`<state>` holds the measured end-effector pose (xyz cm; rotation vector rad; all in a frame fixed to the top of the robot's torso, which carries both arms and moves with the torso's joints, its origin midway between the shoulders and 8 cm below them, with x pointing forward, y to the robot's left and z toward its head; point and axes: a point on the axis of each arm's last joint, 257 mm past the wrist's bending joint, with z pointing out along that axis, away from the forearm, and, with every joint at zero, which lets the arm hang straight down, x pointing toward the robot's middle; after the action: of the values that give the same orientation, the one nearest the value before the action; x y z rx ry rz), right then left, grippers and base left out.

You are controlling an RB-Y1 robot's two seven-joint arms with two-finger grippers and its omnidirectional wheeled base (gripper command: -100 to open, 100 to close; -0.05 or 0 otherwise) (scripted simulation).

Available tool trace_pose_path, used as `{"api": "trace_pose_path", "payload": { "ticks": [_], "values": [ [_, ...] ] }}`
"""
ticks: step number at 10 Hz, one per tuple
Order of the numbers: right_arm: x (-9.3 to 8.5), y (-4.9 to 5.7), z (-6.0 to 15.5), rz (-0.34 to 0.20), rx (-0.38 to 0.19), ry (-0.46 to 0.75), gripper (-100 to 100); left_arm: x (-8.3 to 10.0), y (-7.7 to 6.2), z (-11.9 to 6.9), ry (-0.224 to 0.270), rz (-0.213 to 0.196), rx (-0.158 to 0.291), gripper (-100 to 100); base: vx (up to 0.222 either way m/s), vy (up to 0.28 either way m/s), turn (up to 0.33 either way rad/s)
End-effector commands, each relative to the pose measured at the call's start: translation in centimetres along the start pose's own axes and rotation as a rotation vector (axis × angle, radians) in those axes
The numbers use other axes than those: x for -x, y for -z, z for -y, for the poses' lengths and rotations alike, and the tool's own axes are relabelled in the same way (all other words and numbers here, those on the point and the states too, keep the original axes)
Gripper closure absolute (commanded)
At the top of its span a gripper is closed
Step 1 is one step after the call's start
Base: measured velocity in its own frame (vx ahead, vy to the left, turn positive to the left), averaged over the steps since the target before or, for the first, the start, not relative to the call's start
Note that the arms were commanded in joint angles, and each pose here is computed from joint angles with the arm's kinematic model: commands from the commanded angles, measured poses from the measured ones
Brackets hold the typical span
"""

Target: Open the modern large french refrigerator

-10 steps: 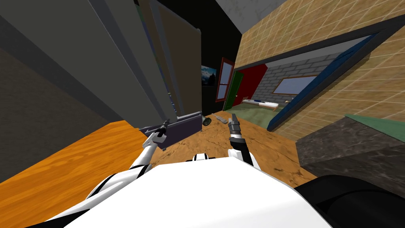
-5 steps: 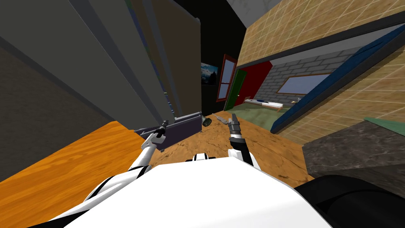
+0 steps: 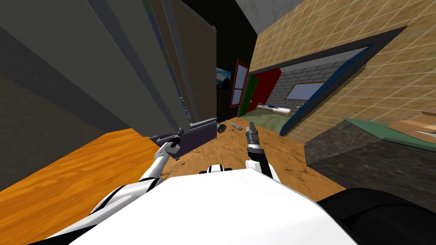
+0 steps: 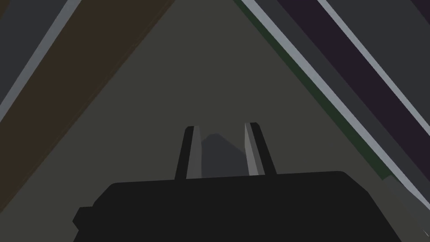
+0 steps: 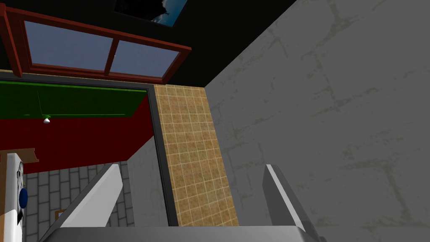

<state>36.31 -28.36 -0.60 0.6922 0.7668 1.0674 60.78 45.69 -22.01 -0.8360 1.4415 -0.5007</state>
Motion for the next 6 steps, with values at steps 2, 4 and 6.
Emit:
{"api": "trace_pose_path", "payload": {
  "ticks": [2,4,6],
  "values": [
    [0.0,0.0,0.0,0.000,0.000,0.000,0,-1.1,-0.6,2.6,-0.008,-0.039,-0.053,100,-0.285,0.174,-0.111],
    [0.0,0.0,0.0,0.000,0.000,0.000,0,-2.1,-0.7,3.6,-0.012,-0.068,-0.076,100,-0.234,0.172,-0.139],
    [0.0,0.0,0.0,0.000,0.000,0.000,0,-3.2,0.0,2.8,-0.019,-0.101,-0.086,100,-0.067,0.053,0.050]
  ]
}}
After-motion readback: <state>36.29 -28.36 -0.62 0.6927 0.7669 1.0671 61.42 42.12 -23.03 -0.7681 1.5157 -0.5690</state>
